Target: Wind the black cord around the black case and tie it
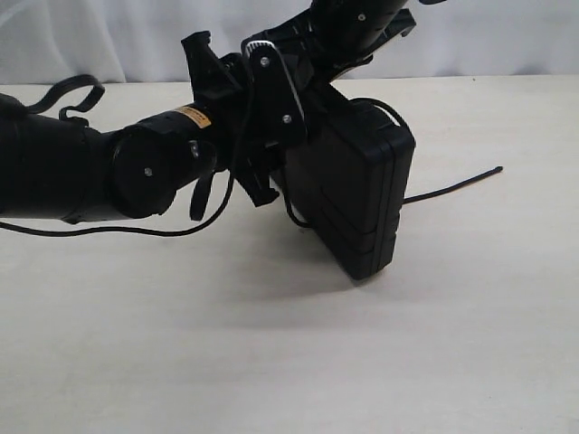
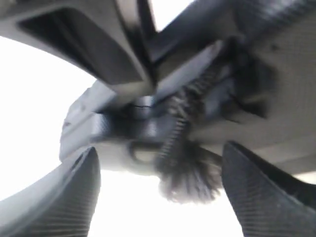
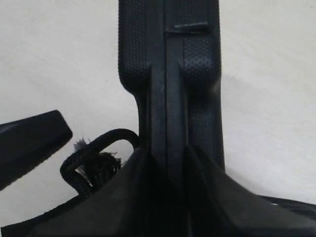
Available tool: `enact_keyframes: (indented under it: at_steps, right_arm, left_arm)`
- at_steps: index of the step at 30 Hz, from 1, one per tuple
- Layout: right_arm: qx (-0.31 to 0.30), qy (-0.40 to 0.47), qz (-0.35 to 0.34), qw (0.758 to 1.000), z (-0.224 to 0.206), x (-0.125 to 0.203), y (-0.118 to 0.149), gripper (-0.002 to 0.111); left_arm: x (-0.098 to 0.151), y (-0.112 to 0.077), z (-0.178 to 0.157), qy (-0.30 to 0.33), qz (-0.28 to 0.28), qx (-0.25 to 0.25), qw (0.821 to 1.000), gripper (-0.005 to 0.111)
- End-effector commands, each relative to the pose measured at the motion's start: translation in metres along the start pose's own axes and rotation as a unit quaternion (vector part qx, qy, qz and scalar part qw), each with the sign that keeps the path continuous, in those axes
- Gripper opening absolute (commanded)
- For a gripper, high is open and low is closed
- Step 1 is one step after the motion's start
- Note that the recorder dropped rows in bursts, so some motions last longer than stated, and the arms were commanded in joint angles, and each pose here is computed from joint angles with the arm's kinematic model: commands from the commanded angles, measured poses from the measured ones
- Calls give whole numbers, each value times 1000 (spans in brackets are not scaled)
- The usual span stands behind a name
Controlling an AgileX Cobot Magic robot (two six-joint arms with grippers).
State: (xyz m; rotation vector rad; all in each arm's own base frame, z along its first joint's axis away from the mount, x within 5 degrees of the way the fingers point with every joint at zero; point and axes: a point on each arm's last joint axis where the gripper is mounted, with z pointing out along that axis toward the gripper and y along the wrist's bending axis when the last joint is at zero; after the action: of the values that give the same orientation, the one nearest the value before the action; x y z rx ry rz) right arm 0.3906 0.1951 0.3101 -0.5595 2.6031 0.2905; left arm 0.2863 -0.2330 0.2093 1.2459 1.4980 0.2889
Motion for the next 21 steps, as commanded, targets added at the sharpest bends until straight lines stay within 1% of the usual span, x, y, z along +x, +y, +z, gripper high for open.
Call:
enact_keyframes:
  at_steps: [1,3,6,8,9,10,12,15,21]
  right_arm:
    - [-2,8,-1,1000,5,2,0,4]
    - [-2,8,-1,1000,5,2,0,4]
    - [-2,8,-1,1000,5,2,0,4]
    - [-2,9,-1,1000,5,2,0,4]
    - [-2,9,-1,1000,5,2,0,4]
    - [-2,9,-1,1000,5,2,0,4]
    - [-2,9,-1,1000,5,2,0,4]
    - [-2,9,-1,1000,5,2,0,4]
    - [-3,9,-1,1000,5,2,0,4]
  left_arm:
    - [-1,-1,-1,4,-3,17,1000,64]
    - [2,2,0,9,-6,13,1000,53]
    - [5,6,0,10,-4,1,1000,26]
    - [5,8,0,9,-4,-7,1000,11]
    - [4,8,0,7,0,-7,1000,4]
    - [4,7,0,4,5,-6,1000,-1]
    - [2,7,0,-7,16,-4,1000,0]
    - [-3,5,0,-31,12,3,999,0]
    - [-11,0,0,-79,32,26,996,0]
